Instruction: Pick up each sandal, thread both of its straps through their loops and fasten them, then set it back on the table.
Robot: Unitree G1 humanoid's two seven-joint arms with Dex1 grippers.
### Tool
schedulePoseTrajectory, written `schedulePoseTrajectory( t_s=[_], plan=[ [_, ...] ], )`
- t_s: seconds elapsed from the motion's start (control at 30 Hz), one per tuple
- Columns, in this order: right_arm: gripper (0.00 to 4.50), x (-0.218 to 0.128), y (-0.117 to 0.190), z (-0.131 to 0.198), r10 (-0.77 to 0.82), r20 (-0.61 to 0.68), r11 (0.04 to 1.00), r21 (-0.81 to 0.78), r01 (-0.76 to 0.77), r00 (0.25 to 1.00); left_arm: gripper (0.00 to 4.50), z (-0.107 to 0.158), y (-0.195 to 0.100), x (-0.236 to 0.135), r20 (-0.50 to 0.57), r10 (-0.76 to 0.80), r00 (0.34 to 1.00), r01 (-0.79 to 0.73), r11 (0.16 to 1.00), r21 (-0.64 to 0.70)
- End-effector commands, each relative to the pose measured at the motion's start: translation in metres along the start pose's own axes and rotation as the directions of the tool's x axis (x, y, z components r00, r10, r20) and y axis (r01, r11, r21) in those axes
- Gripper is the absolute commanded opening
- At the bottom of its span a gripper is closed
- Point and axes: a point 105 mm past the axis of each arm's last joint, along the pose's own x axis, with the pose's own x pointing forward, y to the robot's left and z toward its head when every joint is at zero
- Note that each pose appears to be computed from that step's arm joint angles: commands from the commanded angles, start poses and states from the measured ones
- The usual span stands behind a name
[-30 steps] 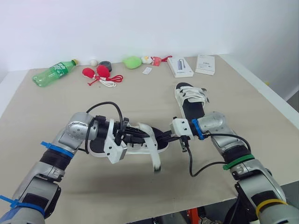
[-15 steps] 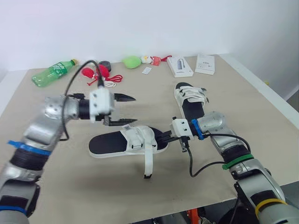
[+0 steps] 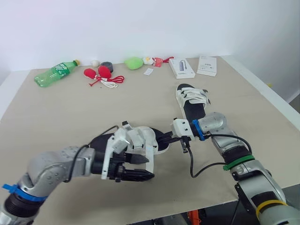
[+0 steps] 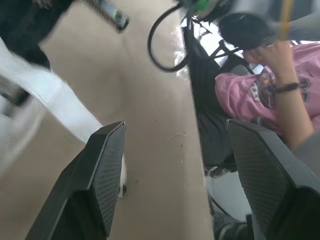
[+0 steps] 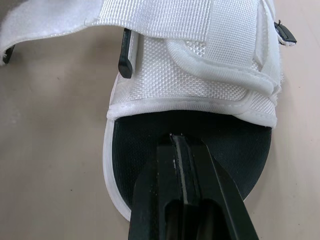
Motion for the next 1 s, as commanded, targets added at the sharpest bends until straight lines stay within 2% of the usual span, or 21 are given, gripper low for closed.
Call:
schedulePoseTrajectory(
  t_s=[0.03,0.2,0.33,0.47,0.57,0.67,1.0],
  plan=[
    [0.00,0.004,0.014,-0.011,0.047,-0.034,0.998,0.041,-0.046,0.998,3.29,-0.008,0.008,0.008,-0.050,0.069,0.996,-0.068,0.997,0.032],
    [0.00,0.003,0.018,-0.011,0.046,-0.038,0.998,0.053,-0.044,0.998,3.29,-0.006,0.007,0.008,-0.036,0.066,0.997,-0.064,0.997,0.049],
    [0.00,-0.001,0.020,-0.012,0.039,-0.048,0.997,0.062,-0.036,0.998,3.29,0.002,-0.008,-0.014,-0.024,-0.001,1.000,0.003,0.998,0.067],
    [0.00,-0.005,0.020,-0.014,0.034,-0.058,0.997,0.066,-0.030,0.998,3.29,0.003,-0.021,-0.037,-0.041,-0.062,0.997,0.062,0.998,0.006],
    [0.00,-0.005,0.019,-0.014,0.032,-0.060,0.997,0.066,-0.028,0.998,3.29,-0.001,-0.010,-0.045,-0.059,-0.005,0.998,0.005,1.000,-0.006],
    [0.00,-0.004,0.018,-0.014,0.034,-0.060,0.998,0.063,-0.030,0.998,3.29,-0.009,0.000,-0.039,-0.089,0.048,0.995,-0.045,0.998,0.038],
    [0.00,-0.003,0.016,-0.013,0.037,-0.062,0.998,0.058,-0.033,0.997,3.29,-0.013,0.017,0.003,-0.011,0.070,0.997,-0.070,0.998,-0.005]
  ],
)
